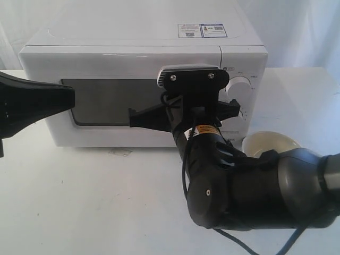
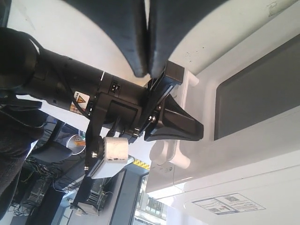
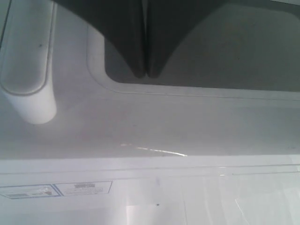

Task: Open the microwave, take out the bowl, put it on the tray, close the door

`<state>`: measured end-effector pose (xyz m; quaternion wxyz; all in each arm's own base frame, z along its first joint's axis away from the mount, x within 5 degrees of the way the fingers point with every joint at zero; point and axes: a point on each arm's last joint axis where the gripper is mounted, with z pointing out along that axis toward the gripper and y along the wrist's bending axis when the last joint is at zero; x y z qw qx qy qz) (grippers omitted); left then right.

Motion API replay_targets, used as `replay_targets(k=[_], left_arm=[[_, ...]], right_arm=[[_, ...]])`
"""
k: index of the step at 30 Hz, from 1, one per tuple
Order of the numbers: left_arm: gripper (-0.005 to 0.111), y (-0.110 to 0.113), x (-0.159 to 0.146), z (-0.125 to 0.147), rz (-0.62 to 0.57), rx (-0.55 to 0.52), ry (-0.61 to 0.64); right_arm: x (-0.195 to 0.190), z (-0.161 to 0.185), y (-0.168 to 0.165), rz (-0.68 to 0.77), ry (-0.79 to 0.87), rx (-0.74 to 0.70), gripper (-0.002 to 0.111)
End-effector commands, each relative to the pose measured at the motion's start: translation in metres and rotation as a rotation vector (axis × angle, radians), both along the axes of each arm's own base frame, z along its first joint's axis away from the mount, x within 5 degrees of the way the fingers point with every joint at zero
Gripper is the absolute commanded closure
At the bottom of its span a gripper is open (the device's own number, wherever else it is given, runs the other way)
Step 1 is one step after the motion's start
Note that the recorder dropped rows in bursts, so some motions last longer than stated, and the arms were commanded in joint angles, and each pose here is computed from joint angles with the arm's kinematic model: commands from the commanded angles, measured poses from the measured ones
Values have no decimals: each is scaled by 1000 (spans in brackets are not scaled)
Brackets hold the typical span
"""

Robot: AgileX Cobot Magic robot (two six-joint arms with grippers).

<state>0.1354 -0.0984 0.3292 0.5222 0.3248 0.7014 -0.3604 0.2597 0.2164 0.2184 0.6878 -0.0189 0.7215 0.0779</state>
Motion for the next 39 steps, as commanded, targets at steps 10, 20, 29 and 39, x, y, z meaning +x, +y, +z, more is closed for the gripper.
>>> replay_targets(k=[10,20,29,39], left_arm=[[107,13,-74,29,-92,-50,-198],[107,33,-106,12,180,-19,82],[107,48,-87,-25,422,-93,64],[107,66,-98,-71,629,-138,2]], right_arm=[[-1,0,-1,3,-2,-16,108],[-1,0,-1,3,-2,-16,108],[-1,0,-1,3,-2,-16,108],[-1,0,-1,3,-2,-16,108]])
